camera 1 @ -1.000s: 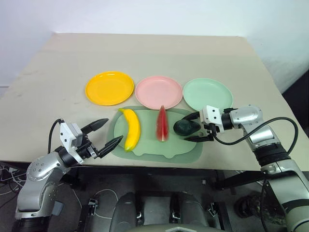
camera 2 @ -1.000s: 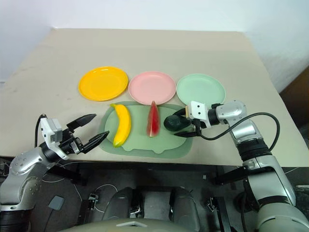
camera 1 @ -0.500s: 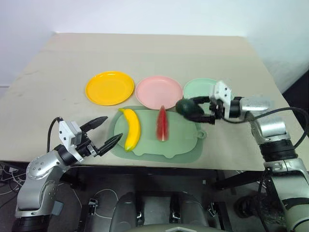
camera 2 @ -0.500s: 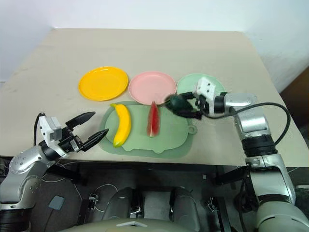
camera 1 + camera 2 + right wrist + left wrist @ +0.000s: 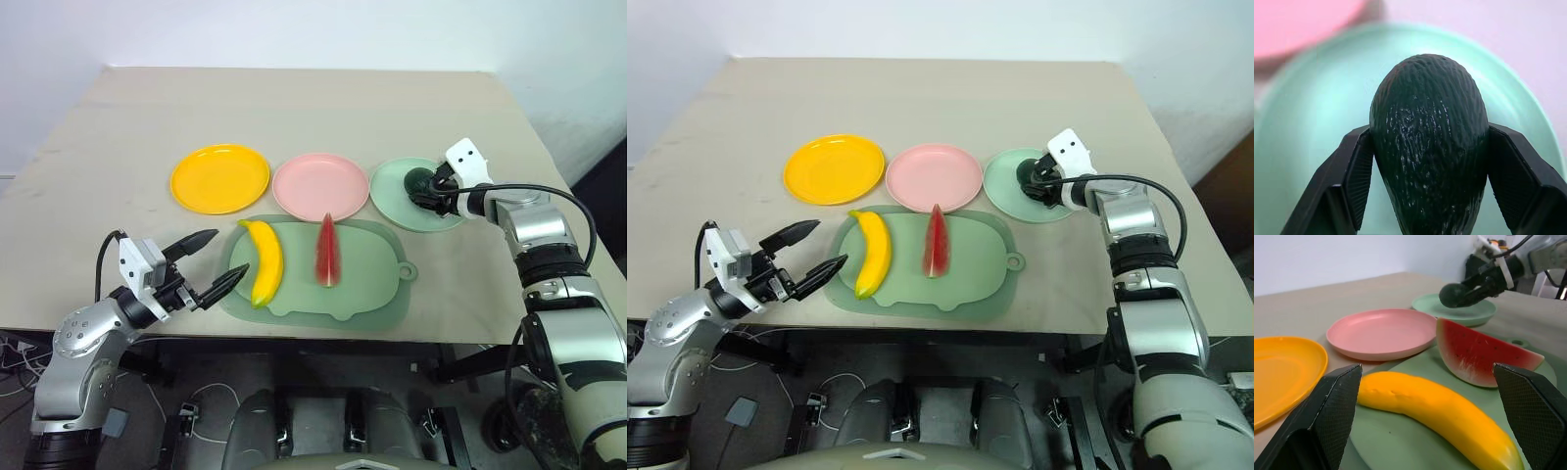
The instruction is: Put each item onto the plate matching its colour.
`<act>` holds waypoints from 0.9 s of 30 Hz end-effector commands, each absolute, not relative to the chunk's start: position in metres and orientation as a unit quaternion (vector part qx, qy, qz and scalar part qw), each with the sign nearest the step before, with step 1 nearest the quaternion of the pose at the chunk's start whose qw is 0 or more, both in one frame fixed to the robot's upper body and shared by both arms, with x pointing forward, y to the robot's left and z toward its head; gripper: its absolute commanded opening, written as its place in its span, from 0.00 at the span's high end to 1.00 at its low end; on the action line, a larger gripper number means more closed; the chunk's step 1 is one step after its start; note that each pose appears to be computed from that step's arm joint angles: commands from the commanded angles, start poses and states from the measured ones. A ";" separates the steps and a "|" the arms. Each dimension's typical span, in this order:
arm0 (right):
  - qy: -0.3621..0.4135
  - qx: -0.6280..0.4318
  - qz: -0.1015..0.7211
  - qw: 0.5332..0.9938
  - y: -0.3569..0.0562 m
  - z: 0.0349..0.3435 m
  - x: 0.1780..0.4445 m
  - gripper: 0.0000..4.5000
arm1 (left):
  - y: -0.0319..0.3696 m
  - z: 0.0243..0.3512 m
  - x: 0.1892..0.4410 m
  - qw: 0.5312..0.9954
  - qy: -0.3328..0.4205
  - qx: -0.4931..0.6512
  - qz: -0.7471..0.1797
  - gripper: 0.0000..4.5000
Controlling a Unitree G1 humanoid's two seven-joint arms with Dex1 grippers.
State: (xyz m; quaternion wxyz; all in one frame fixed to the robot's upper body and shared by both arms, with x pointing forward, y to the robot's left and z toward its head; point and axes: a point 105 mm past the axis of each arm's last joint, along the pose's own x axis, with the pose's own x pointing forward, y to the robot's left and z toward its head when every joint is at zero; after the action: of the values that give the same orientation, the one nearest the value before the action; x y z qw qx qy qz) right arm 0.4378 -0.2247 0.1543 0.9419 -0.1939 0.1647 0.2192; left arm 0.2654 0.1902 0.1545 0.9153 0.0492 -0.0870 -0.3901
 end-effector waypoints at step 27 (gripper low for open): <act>0.214 0.013 0.347 0.913 -0.121 0.211 0.332 0.01 | 0.183 0.160 0.267 0.910 -0.102 0.054 -0.398 0.00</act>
State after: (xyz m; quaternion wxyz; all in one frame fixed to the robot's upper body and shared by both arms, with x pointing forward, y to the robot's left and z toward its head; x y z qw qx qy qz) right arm 0.3406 -0.1280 0.2030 0.9192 0.0081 0.2103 0.3328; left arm 0.2664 0.1868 0.1534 0.9144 0.0434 -0.0879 -0.3928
